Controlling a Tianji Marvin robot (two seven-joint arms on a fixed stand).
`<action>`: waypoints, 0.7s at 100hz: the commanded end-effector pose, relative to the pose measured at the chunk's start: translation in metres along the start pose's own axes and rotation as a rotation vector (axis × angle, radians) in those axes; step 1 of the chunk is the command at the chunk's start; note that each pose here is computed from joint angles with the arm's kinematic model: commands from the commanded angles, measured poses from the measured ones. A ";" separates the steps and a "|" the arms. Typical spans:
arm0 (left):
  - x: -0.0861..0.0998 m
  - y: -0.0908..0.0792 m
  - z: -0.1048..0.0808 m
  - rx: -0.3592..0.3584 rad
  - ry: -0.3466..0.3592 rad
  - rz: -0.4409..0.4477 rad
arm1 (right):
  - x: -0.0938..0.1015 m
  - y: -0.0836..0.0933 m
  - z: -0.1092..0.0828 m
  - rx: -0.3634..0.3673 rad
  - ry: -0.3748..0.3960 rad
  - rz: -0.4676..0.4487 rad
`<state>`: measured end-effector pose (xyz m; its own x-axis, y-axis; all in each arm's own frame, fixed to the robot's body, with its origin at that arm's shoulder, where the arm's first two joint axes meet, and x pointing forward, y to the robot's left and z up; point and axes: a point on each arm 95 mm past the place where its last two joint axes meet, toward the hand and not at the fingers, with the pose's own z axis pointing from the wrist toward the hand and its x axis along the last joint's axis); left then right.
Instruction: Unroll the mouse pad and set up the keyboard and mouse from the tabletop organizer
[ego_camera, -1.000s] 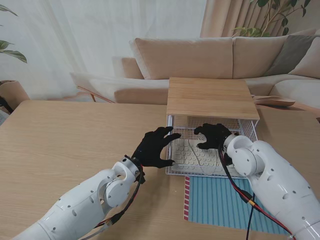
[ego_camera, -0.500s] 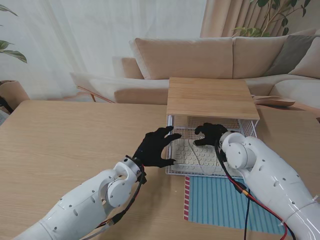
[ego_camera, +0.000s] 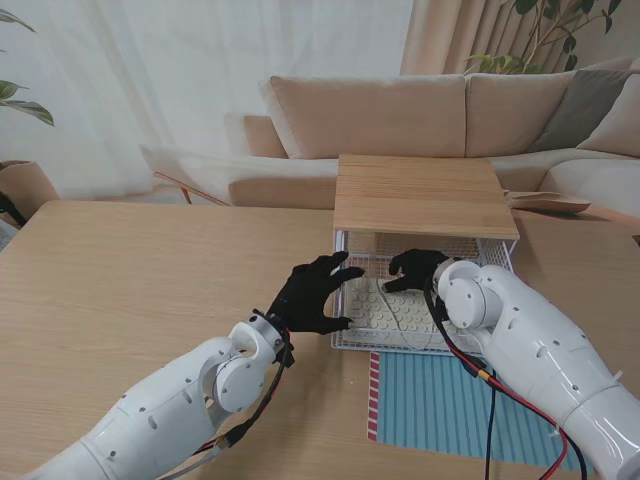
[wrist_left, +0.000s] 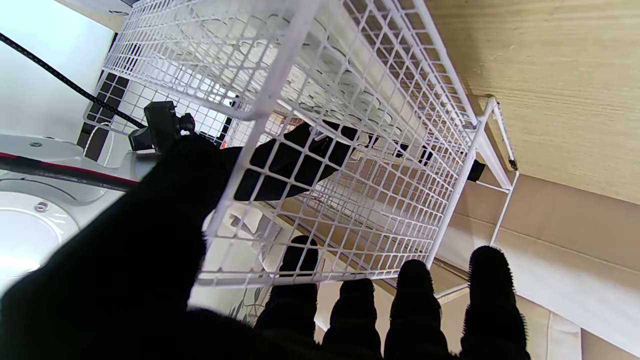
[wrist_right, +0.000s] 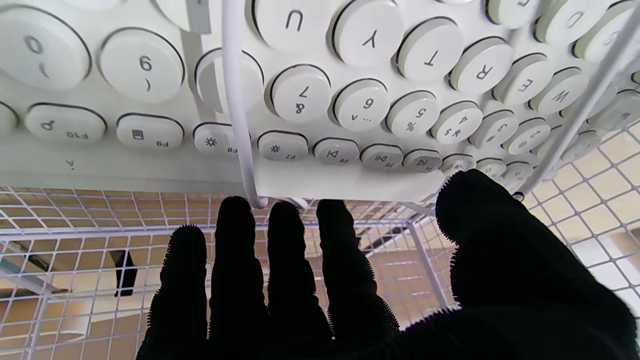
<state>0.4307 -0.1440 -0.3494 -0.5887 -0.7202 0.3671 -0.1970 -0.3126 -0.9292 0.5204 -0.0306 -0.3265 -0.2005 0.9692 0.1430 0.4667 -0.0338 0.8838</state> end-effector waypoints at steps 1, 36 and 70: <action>-0.003 0.011 -0.003 -0.045 -0.014 -0.004 | 0.002 -0.006 0.000 0.029 -0.001 0.005; -0.002 0.012 -0.003 -0.047 -0.027 -0.017 | 0.002 -0.010 -0.004 0.073 0.001 0.047; 0.001 0.012 -0.002 -0.048 -0.027 -0.018 | 0.007 -0.003 -0.008 0.086 0.023 0.129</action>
<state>0.4303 -0.1466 -0.3498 -0.5746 -0.7240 0.3816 -0.2107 -0.3197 -0.9238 0.5178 -0.0316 -0.3154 -0.1547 0.9567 0.2466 0.5253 -0.1318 0.8407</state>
